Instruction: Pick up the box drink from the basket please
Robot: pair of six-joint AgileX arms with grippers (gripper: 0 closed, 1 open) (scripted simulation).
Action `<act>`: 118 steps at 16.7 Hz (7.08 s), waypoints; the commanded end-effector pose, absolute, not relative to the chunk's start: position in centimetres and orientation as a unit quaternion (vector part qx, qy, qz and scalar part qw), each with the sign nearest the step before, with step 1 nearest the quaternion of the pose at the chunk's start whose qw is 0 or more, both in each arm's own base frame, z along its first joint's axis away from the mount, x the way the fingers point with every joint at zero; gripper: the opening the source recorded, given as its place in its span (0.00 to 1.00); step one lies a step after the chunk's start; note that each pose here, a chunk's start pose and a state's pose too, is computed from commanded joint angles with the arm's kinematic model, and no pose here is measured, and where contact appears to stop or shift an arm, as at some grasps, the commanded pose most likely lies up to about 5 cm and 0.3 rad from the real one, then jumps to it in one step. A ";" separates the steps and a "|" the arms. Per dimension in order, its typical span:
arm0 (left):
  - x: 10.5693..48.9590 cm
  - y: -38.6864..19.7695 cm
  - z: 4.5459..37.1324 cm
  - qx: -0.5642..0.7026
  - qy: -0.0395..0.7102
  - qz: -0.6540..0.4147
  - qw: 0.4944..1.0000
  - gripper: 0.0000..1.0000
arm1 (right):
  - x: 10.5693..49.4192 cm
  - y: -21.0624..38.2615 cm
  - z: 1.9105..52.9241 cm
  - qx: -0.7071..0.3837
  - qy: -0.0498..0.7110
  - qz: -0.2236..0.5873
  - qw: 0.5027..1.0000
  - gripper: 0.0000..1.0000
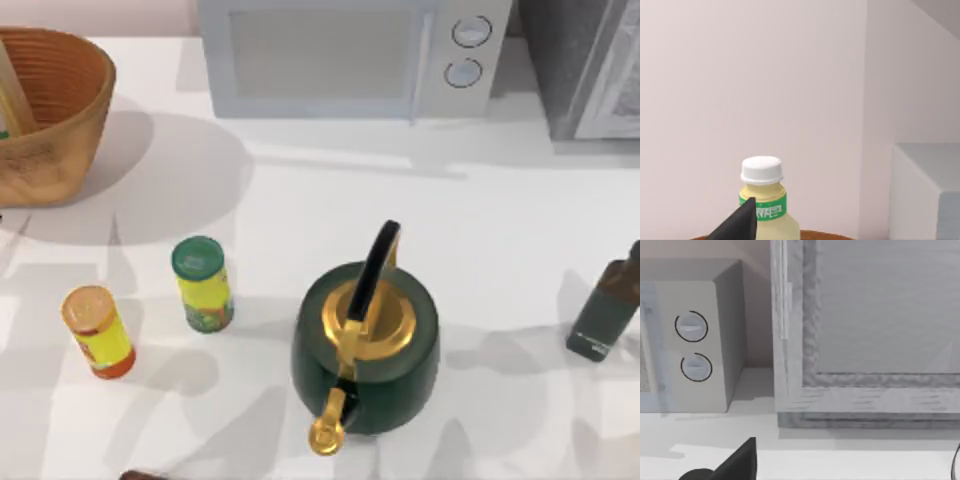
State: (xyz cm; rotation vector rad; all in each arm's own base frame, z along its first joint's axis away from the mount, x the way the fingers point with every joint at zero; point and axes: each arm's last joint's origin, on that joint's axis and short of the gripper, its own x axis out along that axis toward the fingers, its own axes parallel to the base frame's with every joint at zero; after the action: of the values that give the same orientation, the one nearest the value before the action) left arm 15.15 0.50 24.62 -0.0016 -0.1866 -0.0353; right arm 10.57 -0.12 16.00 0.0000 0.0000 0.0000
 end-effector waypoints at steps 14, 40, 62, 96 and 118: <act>32.9 5.1 15.1 -0.002 -0.008 -0.009 1.000 1.00 | 10.6 -0.1 16.0 0.000 0.000 0.000 1.000 1.00; 38.8 5.7 12.7 -0.002 0.004 -0.005 1.000 0.92 | 10.6 -0.1 16.0 0.000 0.000 0.000 1.000 1.00; 38.7 6.0 13.6 0.001 -0.006 -0.003 1.000 0.00 | 10.6 -0.1 16.0 0.000 0.000 0.000 1.000 1.00; 22.5 1.9 30.7 0.001 -0.022 -0.004 1.000 0.00 | 10.6 -0.1 16.0 0.000 0.000 0.000 1.000 1.00; 10.7 -0.2 16.4 0.004 -0.004 0.007 1.000 0.00 | 10.6 -0.1 16.0 0.000 0.000 0.000 1.000 1.00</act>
State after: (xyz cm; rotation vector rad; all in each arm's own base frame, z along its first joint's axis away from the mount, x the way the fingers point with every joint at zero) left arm 10.74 -0.22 16.44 0.0077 -0.0086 0.0150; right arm 10.57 -0.12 16.00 0.0000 0.0000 0.0000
